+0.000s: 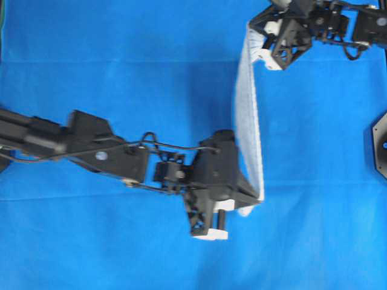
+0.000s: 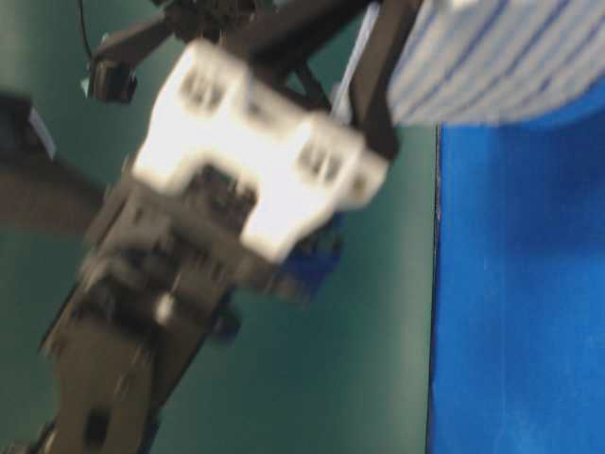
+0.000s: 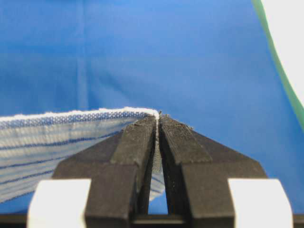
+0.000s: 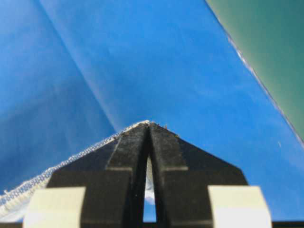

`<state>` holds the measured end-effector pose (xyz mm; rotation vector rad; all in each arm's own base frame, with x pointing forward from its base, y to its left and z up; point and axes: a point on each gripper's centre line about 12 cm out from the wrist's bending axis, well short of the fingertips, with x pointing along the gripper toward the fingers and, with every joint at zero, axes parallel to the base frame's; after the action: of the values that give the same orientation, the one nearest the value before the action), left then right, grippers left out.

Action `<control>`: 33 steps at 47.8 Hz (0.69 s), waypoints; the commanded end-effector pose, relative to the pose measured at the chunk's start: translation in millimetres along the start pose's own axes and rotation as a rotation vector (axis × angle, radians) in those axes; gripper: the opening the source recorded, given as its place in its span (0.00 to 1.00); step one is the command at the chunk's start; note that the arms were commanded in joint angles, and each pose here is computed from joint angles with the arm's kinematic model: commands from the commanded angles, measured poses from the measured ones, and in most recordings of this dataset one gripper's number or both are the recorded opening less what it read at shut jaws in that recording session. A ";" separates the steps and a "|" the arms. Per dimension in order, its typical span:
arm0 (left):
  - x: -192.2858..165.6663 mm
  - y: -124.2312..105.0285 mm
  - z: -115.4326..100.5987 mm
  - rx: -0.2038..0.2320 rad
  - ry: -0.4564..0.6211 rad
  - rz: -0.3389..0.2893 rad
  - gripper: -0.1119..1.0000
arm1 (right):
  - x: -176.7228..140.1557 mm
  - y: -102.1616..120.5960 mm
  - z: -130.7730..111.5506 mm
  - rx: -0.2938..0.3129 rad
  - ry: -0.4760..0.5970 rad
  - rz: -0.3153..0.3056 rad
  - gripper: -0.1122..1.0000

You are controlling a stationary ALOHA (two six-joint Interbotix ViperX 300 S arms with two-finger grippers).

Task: Fold the blue towel.
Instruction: 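Lift the strip and rotate it vertical, right gripper far, left gripper near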

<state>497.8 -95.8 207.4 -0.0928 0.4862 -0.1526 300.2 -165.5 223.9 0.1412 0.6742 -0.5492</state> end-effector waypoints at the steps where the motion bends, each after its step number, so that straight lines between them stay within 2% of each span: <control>1: 4.6 -3.3 23.7 0.011 -0.065 -0.009 0.11 | -15.8 -5.0 4.0 0.009 -0.042 -0.007 0.11; 11: 13.8 -2.4 16.7 0.011 -0.043 -0.006 0.11 | -11.7 -4.1 2.0 0.003 -0.038 -0.003 0.11; 21: -3.7 -0.8 -15.8 -0.031 0.027 -0.001 0.11 | 22.9 6.0 12.1 -0.011 -0.030 0.027 0.11; 33: -30.3 0.4 -55.9 -0.163 0.081 0.006 0.11 | 75.1 20.1 27.5 -0.031 0.002 0.046 0.11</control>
<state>452.6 -88.4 153.5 -0.2210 0.6272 -0.0966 359.2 -183.8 185.3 0.1410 0.7236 -0.4993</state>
